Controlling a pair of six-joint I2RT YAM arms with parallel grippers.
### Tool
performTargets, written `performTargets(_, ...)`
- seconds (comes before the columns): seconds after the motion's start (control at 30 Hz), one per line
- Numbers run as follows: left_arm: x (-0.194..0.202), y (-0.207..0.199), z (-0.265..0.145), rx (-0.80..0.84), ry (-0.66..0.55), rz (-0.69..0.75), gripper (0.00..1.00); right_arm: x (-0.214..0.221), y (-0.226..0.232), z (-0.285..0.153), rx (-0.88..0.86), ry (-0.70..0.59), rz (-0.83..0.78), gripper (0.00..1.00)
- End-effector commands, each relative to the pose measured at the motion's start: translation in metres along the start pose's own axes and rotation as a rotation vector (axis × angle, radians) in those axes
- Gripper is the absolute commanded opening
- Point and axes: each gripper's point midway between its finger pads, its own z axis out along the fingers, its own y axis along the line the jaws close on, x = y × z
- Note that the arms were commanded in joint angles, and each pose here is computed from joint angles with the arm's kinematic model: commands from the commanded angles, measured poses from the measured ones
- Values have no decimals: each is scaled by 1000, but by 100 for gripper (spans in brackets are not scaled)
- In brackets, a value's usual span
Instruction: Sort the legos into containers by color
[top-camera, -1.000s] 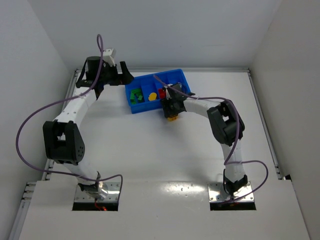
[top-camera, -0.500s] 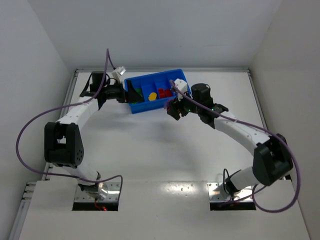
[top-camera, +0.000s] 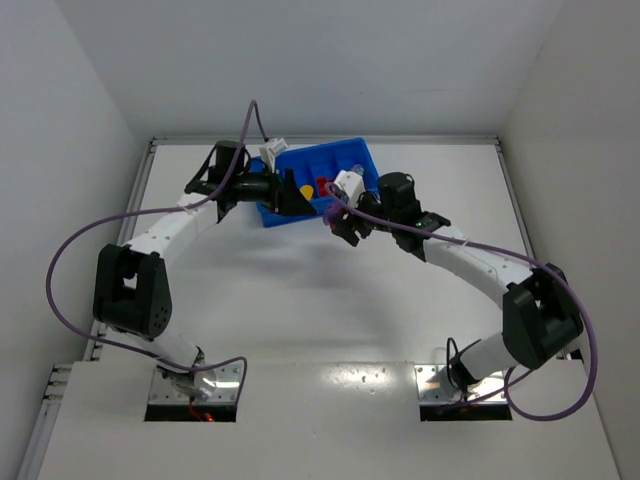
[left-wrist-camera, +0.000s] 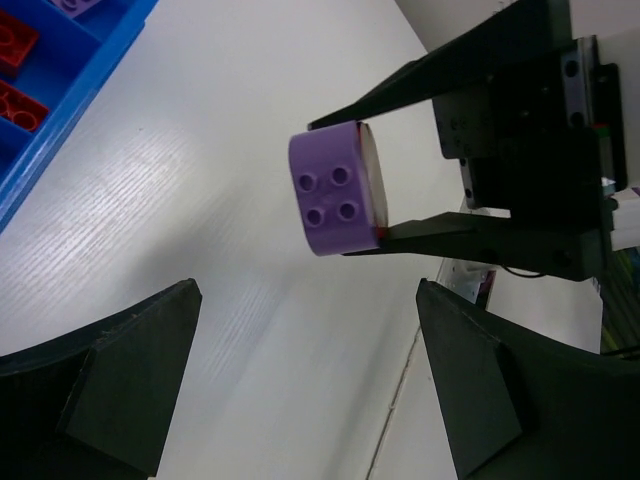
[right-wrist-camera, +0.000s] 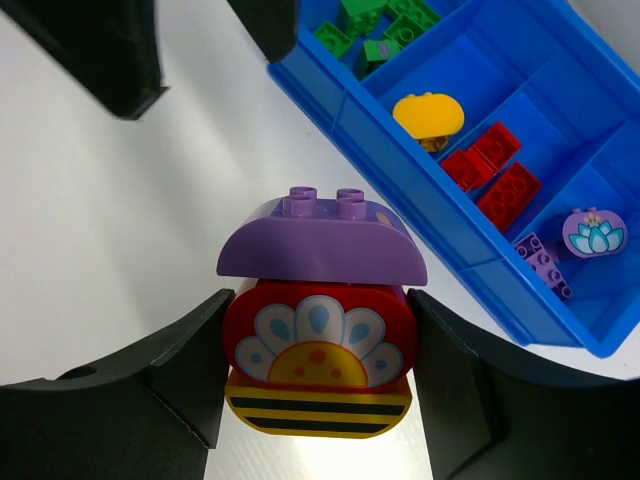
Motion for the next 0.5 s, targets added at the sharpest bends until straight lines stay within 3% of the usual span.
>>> performTargets(0.0,-14,-25,-7,29,-28,63,96,-36,-21,4,71,-87,-96,17)
performTargets(0.47,-8,-29,11,117,54,48,99,-55,-11,13,57,-115,-141,17)
